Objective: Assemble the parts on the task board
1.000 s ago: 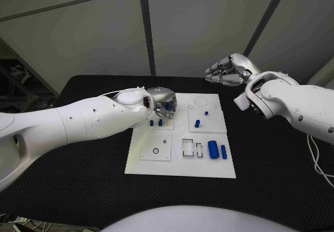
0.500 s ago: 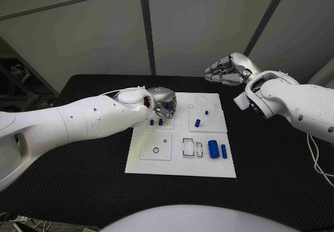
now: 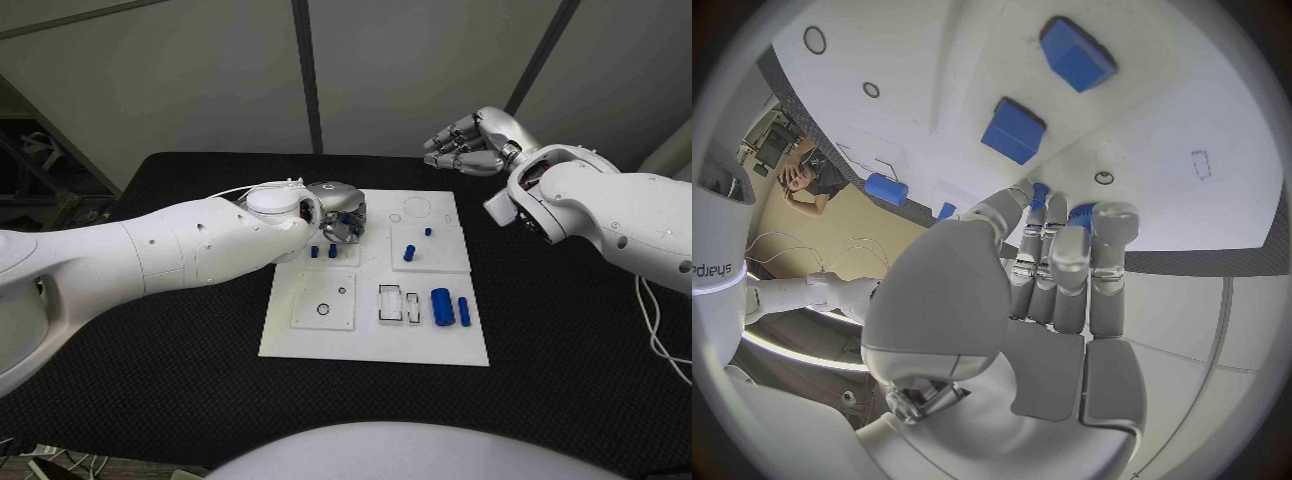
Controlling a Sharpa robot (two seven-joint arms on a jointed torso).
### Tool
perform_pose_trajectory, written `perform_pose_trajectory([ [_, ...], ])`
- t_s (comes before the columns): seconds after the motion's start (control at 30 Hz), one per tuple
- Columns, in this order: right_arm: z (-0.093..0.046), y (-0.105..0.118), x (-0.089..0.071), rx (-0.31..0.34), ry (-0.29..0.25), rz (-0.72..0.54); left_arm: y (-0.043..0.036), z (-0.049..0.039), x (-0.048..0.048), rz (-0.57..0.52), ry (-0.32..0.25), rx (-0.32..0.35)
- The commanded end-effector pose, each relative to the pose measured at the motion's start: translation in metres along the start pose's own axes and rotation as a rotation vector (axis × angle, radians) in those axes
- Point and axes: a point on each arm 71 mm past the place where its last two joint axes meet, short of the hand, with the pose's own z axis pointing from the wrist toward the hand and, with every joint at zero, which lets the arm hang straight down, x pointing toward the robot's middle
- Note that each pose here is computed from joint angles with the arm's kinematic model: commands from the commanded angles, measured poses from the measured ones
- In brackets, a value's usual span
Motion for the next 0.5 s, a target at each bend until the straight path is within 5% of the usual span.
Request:
perform_pose_trajectory([
  [0.03, 0.0007, 0.002, 0.0004, -0.01, 0.007, -0.001, -0.0012, 0.0005, 0.0019, -0.008, 0.016, 0.011],
  [0.5, 0.0007, 0.0022, 0.0006, -0.01, 0.008, 0.0, 0.0009, -0.0004, 0.0033, -0.017, 0.019, 0.006],
])
